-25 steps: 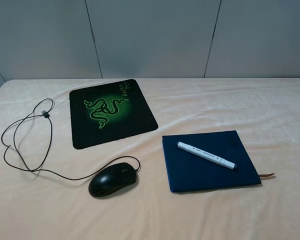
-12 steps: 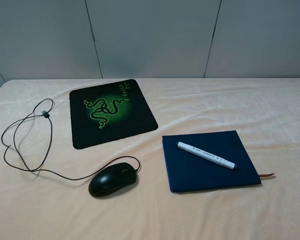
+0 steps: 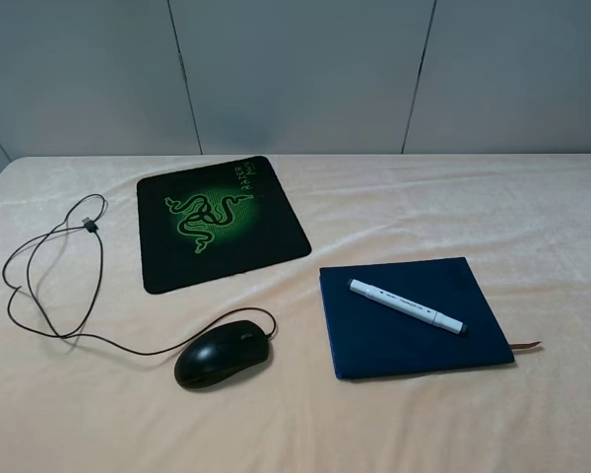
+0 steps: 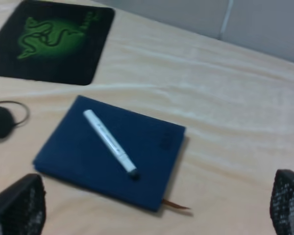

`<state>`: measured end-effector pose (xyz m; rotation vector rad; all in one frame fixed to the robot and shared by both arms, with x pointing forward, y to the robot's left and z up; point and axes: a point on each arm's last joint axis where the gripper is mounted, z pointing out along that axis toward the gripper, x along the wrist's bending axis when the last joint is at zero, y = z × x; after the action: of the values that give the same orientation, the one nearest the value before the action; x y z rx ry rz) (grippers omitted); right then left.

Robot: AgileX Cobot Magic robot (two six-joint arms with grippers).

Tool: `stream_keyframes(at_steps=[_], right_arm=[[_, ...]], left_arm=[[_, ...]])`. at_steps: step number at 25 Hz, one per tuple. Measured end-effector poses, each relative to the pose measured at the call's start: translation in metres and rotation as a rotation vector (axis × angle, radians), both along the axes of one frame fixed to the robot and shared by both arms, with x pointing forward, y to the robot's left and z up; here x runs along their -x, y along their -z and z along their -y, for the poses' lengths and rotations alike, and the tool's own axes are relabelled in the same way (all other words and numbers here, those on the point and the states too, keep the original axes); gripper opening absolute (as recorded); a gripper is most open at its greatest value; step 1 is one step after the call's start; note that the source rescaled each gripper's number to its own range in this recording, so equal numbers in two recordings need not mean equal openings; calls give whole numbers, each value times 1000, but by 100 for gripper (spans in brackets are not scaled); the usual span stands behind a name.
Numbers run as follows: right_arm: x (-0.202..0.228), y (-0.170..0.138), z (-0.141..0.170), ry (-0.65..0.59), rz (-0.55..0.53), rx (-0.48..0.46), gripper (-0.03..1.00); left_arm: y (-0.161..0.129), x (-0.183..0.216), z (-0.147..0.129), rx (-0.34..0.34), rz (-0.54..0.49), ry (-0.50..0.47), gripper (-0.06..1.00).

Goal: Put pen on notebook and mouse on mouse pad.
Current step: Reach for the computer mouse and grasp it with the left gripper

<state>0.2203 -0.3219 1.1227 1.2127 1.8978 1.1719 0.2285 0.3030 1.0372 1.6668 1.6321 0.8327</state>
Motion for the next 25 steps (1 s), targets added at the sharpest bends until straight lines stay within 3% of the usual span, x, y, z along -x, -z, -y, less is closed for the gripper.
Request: stream_keyframes(at_steps=[5,12,25], right_arm=[[9,36,2,141,4,11,100],[-2,56,-11,317,-12,11,100],[-15,71,-23,401,1,-3,100]], left_arm=[[0,0,0,0,0,0,100],[0,0,0,0,0,0,100],[0,0,0,0,0,0,100]])
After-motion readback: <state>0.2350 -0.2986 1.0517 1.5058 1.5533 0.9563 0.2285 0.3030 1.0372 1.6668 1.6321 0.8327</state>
